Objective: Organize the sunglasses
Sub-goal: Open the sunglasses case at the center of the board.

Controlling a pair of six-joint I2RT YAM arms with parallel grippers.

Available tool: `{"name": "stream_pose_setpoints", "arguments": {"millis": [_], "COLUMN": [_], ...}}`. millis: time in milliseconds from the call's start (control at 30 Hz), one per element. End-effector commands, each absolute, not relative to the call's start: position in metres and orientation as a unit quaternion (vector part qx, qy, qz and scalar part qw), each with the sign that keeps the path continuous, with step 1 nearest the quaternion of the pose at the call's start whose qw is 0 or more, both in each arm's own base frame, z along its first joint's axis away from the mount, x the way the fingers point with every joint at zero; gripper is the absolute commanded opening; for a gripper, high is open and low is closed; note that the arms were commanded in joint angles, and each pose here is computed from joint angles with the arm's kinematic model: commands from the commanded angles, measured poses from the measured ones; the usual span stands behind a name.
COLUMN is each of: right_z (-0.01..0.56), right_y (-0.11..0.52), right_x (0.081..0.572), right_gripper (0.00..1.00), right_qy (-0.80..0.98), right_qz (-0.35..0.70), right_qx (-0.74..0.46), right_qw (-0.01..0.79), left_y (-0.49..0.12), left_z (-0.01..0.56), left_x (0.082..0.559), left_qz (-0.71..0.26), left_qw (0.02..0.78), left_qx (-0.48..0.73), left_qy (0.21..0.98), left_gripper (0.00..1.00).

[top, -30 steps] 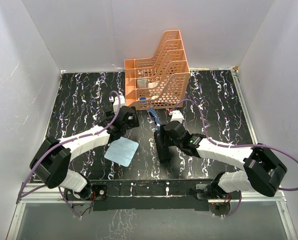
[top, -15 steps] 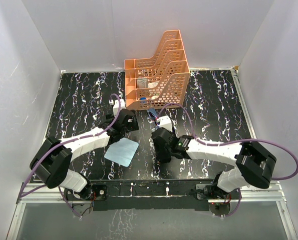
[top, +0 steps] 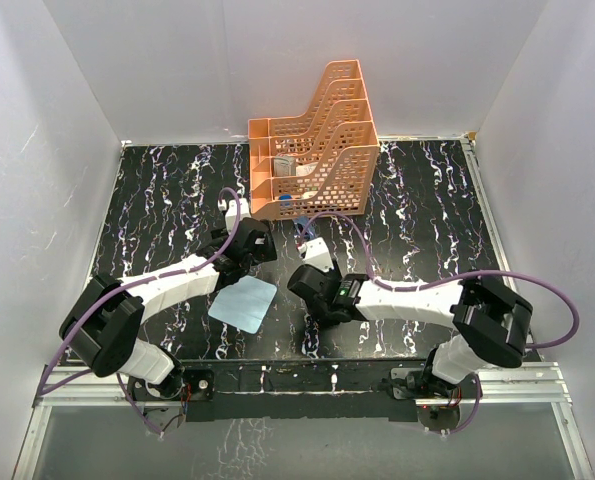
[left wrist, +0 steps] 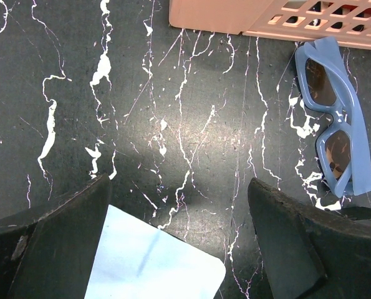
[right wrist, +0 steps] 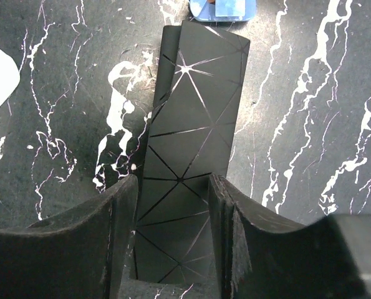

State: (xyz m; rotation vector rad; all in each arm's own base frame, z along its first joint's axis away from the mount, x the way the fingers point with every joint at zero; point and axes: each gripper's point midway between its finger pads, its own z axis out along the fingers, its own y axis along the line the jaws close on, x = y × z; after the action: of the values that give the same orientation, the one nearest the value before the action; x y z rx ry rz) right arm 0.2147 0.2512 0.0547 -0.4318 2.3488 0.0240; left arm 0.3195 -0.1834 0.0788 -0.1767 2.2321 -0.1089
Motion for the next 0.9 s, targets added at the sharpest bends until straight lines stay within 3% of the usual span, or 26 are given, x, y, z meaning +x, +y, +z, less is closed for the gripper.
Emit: {"name": "stream_pose_setpoints", "arguments": {"millis": [0, 167, 867], "right_z": [0.066, 0.067, 0.081], "right_y": [0.259, 0.257, 0.214], "right_x": [0.223, 0.221, 0.217], "right_gripper": [0.43, 0.31, 0.27], "right_qy": [0.907, 0.908, 0.906], "right_qz": [-0.001, -0.001, -0.046], "right_qx": [-0.159, -0.152, -0.092], "right_qw": [0.389, 0.390, 0.410], "left_y": [-0.183, -0.183, -0.185], "left_z": [0.085, 0.086, 0.085], "left_x": [0.318, 0.319, 0.318], "left_qz": [-0.048, -0.049, -0.052], "left_qw": [0.442, 0.443, 0.440], "left_qx": [-0.076, -0.076, -0.075], "left_qy": [0.892, 0.892, 0.893], "left_gripper": [0.90, 0.90, 0.90]}}
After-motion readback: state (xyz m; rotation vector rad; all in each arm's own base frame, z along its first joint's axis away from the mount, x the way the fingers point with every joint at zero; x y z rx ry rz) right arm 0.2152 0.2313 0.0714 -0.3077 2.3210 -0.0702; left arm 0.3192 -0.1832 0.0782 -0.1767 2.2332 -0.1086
